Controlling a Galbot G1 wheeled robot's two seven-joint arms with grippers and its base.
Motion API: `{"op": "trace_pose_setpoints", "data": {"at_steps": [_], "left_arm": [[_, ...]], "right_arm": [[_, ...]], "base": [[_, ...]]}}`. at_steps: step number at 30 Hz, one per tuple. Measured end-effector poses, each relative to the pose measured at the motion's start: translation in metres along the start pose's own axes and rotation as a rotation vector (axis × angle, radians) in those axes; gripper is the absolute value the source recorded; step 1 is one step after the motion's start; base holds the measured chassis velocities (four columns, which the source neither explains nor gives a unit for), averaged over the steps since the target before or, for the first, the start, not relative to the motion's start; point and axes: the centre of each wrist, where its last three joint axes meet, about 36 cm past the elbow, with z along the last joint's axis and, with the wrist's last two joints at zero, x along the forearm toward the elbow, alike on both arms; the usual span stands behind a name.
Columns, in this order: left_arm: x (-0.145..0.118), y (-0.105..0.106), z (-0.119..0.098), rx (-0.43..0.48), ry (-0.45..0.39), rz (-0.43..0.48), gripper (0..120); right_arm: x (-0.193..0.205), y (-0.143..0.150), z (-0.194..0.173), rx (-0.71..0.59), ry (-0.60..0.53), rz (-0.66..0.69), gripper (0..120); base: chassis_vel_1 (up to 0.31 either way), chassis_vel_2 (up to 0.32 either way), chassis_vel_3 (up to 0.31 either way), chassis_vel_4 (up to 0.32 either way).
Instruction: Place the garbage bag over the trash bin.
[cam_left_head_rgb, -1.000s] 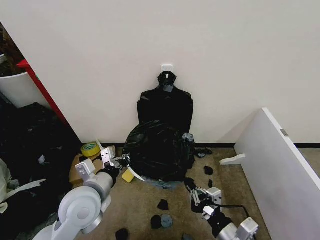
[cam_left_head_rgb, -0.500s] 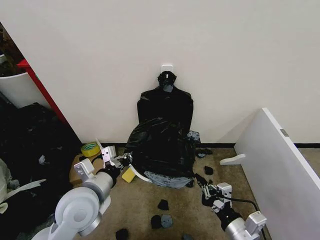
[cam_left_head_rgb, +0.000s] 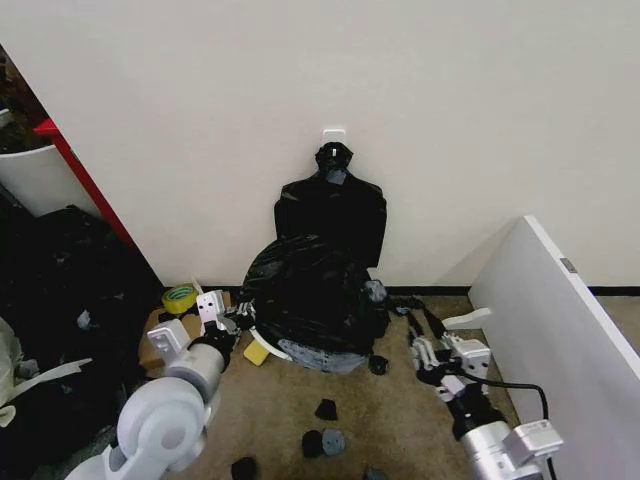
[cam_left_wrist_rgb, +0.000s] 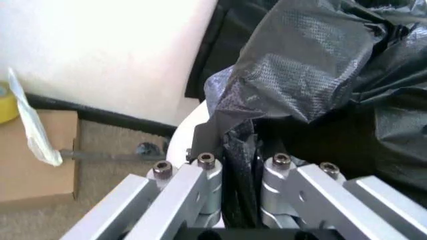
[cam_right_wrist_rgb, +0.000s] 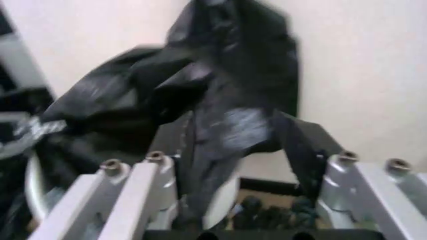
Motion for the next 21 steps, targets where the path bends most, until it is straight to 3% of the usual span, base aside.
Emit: {"op": "trace_pose_setpoints", "data": {"at_steps": [3, 5, 8, 13, 15, 21], "left_arm": [[0.002, -0.002, 0.001, -0.015, -0.006, 0.007, 5], [0.004, -0.004, 0.003, -0.036, -0.014, 0.012, 5], [0.006, -0.006, 0.004, -0.043, -0.019, 0.015, 5], [0.013, -0.009, 0.004, -0.045, -0.028, 0.025, 5], [0.014, -0.009, 0.004, -0.046, -0.029, 0.026, 5], [0.016, -0.011, 0.004, -0.038, -0.034, 0.04, 5]], "right_arm": [[-0.004, 0.004, 0.002, 0.018, 0.015, -0.025, 53], [-0.014, 0.007, 0.004, 0.044, 0.032, -0.052, 65], [-0.021, 0.009, 0.004, 0.061, 0.045, -0.061, 71], [-0.039, 0.013, 0.015, 0.186, 0.048, -0.008, 94], [-0.039, 0.013, 0.016, 0.195, 0.047, -0.002, 94], [-0.042, 0.009, 0.023, 0.272, 0.017, 0.03, 72]], "base": [[0.0, 0.0, 0.0, 0.0], [0.0, 0.0, 0.0, 0.0], [0.0, 0.0, 0.0, 0.0], [0.0, 0.0, 0.0, 0.0], [0.0, 0.0, 0.0, 0.0], [0.0, 0.0, 0.0, 0.0]]}}
